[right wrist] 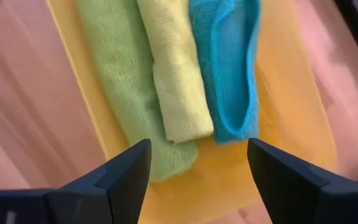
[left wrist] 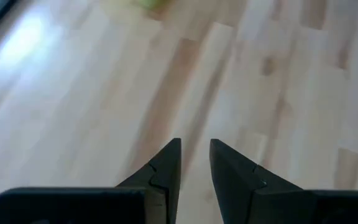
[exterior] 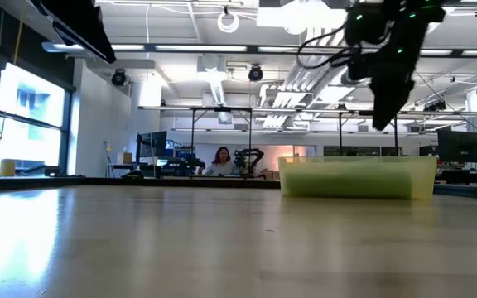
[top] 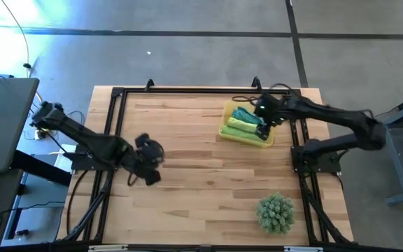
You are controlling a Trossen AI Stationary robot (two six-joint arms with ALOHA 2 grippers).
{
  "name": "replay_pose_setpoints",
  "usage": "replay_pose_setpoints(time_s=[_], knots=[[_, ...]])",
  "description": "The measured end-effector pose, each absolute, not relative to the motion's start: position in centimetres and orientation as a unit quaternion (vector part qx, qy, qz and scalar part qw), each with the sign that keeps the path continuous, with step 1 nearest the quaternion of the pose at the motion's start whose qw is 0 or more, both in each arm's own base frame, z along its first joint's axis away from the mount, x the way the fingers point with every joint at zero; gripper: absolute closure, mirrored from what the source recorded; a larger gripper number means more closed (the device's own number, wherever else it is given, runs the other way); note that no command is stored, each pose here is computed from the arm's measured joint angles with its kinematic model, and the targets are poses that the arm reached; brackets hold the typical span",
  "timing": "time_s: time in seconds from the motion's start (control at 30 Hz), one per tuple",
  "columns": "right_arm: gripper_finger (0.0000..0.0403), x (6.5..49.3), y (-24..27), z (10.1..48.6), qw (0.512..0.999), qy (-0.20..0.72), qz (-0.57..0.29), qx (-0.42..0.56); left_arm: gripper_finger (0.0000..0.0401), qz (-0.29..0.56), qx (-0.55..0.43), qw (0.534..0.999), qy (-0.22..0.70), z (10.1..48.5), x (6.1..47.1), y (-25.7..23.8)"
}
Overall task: Roll microfiber towels into tight, uniform cylinder then place into a basket
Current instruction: Return to Home Position
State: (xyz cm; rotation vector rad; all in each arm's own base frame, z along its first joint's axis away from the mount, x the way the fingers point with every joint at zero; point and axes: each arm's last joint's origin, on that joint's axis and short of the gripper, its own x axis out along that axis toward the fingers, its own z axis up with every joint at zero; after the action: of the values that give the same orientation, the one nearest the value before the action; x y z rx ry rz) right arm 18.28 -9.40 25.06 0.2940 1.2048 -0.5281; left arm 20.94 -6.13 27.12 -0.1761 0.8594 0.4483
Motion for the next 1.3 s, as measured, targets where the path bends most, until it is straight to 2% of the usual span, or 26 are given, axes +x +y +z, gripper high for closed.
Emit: replay_pose_setpoints(time_s=[0.2, 0.37, 0.7, 1.0, 1.13, 1.3], knots=[[0.0144, 13.7, -6.4, 25.8, 0.834, 0.453, -0.268, 0.169, 0.0327, 0.259, -0.081, 0.881, 0.387, 29.5, 17.1, -3.7], [0.0144, 10.7, -4.3, 24.7, 0.878, 0.338, -0.267, 0.208, 0.0327, 0.272, -0.091, 0.892, 0.348, 31.0, 14.5, -2.7], [0.0144, 8.0, -2.6, 22.3, 0.939, 0.111, -0.219, 0.242, 0.0327, 0.277, -0.112, 0.906, 0.301, 32.5, 10.5, -1.4], [0.0144, 8.9, -2.6, 19.0, 0.956, -0.002, -0.18, 0.233, 0.0327, 0.303, -0.115, 0.909, 0.26, 32.6, 9.4, -0.9], [0.0144, 9.7, -2.7, 16.6, 0.957, -0.031, -0.167, 0.235, 0.0327, 0.315, -0.127, 0.902, 0.268, 31.0, 9.2, -0.8], [0.0144, 9.8, -2.6, 16.7, 0.96, -0.032, -0.165, 0.225, 0.0327, 0.341, -0.16, 0.887, 0.268, 28.1, 9.2, -0.8]])
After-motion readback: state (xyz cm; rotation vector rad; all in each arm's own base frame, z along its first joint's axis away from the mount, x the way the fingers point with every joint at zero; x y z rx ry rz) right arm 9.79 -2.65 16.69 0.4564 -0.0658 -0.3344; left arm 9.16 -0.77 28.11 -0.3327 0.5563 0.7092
